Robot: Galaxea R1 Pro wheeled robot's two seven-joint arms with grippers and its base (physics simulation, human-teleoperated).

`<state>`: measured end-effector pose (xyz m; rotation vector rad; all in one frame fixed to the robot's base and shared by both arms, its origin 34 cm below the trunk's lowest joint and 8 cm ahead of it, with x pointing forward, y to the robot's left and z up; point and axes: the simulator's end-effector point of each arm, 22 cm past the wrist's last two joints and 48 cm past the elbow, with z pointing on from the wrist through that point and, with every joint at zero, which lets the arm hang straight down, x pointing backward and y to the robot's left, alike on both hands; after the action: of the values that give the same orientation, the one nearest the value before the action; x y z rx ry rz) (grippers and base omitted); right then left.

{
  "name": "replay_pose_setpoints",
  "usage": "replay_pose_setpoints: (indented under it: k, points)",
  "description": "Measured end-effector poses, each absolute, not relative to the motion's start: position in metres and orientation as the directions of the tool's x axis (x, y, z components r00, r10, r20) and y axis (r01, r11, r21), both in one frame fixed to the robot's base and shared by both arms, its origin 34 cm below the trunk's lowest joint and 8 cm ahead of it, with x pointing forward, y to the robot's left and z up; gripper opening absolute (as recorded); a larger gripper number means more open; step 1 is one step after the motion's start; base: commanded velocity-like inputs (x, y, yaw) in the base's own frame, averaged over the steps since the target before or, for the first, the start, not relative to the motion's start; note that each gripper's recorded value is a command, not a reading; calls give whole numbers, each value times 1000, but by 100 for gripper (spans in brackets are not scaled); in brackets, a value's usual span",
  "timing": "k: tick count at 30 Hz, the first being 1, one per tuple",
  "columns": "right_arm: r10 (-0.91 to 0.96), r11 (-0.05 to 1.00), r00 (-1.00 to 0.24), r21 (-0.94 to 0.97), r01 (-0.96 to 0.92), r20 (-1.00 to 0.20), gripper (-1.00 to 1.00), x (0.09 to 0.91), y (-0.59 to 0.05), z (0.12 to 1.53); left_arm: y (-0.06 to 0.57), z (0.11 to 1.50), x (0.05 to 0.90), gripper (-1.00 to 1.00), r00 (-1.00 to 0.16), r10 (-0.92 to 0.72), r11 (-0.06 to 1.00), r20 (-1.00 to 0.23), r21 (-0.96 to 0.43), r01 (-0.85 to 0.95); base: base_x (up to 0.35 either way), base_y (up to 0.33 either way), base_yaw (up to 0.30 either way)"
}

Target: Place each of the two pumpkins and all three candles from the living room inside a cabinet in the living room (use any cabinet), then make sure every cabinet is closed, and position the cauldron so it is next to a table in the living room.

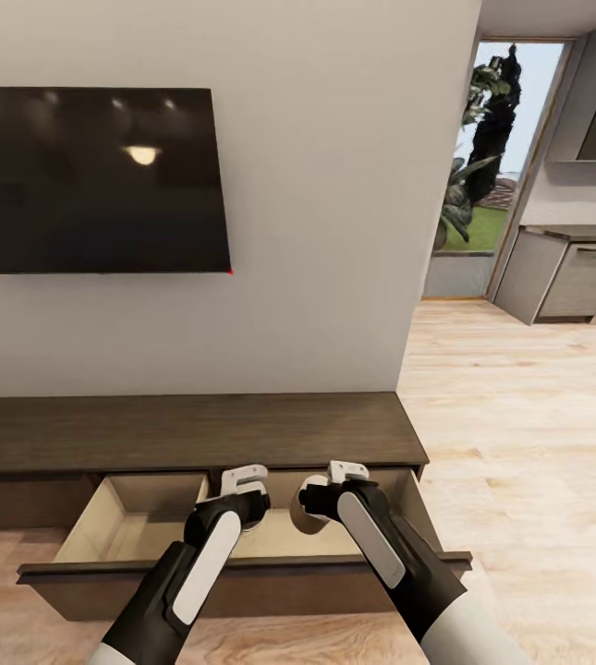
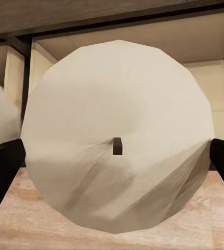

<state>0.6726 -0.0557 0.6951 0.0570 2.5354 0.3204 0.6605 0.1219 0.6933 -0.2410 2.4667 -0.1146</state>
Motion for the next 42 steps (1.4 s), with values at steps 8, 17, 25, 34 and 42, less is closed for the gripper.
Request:
replay_pose_setpoints:
  k: [8, 17, 25, 34, 42]
  points:
    - [109, 970, -834, 240, -28, -540, -100, 672, -56, 693, 124, 683, 659, -100, -770, -219, 976, -600, -146, -165, 130, 0, 0]
    - [108, 972, -838, 235, -25, -535, -100, 671, -57, 690, 125, 679, 658, -100, -773, -218, 976, -595, -141, -167, 182, 0, 0]
    - [111, 970, -840, 241, -24, -531, -100, 670, -56, 690, 124, 678, 658, -100, -775, -218, 976, -593, -141, -167, 173, 0, 0]
    - [110, 971, -839, 237, -23, -533, -100, 671, -57, 690, 125, 675, 656, -100, -779, -218, 976, -588, -137, -170, 115, 0, 0]
    - [112, 970, -843, 242, -23, -527, -100, 669, -56, 689, 124, 673, 655, -100, -782, -213, 977, -586, -134, -165, 118, 0, 0]
